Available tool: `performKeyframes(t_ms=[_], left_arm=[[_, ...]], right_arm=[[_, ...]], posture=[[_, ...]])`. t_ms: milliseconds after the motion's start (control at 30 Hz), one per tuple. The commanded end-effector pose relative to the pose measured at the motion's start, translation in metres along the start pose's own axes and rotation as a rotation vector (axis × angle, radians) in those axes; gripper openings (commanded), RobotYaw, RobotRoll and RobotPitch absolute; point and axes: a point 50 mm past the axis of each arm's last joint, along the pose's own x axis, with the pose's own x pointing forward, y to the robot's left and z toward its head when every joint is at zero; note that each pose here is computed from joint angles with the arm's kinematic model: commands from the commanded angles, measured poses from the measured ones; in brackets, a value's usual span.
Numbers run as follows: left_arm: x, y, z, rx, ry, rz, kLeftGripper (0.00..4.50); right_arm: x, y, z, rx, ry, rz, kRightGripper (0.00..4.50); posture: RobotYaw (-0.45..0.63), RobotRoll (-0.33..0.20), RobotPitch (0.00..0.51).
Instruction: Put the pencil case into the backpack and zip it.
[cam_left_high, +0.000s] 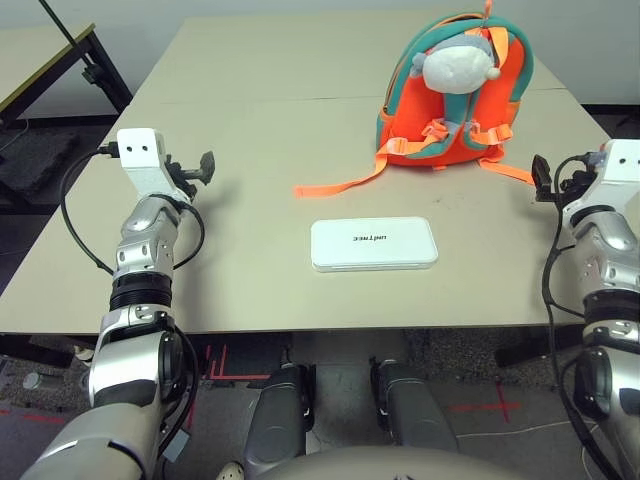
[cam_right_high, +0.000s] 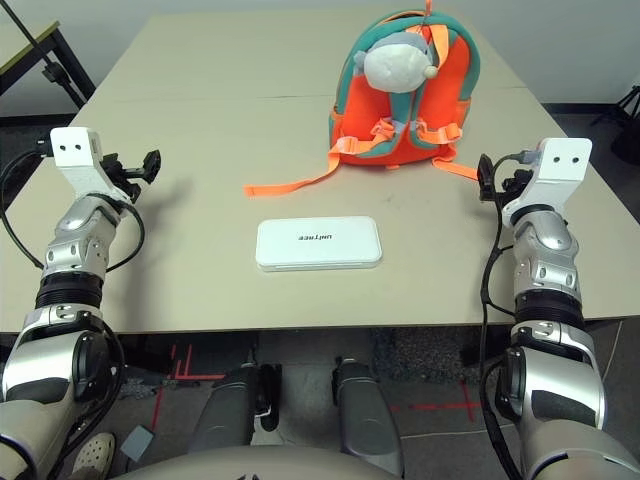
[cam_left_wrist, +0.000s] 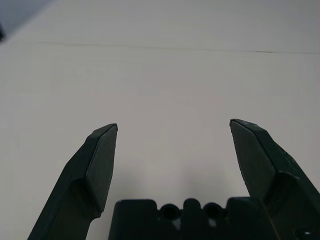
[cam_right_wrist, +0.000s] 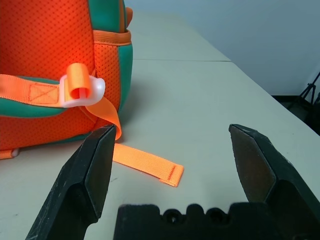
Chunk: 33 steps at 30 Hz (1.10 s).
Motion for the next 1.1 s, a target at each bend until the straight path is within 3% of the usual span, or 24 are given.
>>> performKeyframes(t_ms=[33,200,367,700,1100], left_arm=[[-0.004,-0.024,-0.001,-0.188,0.136,-0.181,4.5],[-0.018,-0.053,-0.006,-0.361,0.379,-0.413,4.5],[-0.03,-0.066,-0.015,-0.486,0.563,-0.51,4.5],[-0.036,-0.077,-0.028,-0.682,0.743,-0.592,4.5],[-0.034,-0.08,-0.055,-0.777,0.876,-0.556,4.5]], right_arm=[[-0.002,-0.002,0.0,-0.035,0.002,0.014,4.46],[-0.002,-0.001,0.0,-0.052,0.003,0.026,4.46],[-0.005,0.002,0.0,-0.096,0.013,0.071,4.46],[-0.019,0.023,0.007,-0.249,0.05,0.307,4.46],[-0.038,0.04,0.006,-0.404,0.15,0.529,4.46]], posture=[[-0.1,0.0,0.11],[-0.12,0.0,0.103],[-0.13,0.0,0.098],[-0.17,0.0,0.089],[-0.2,0.0,0.093]])
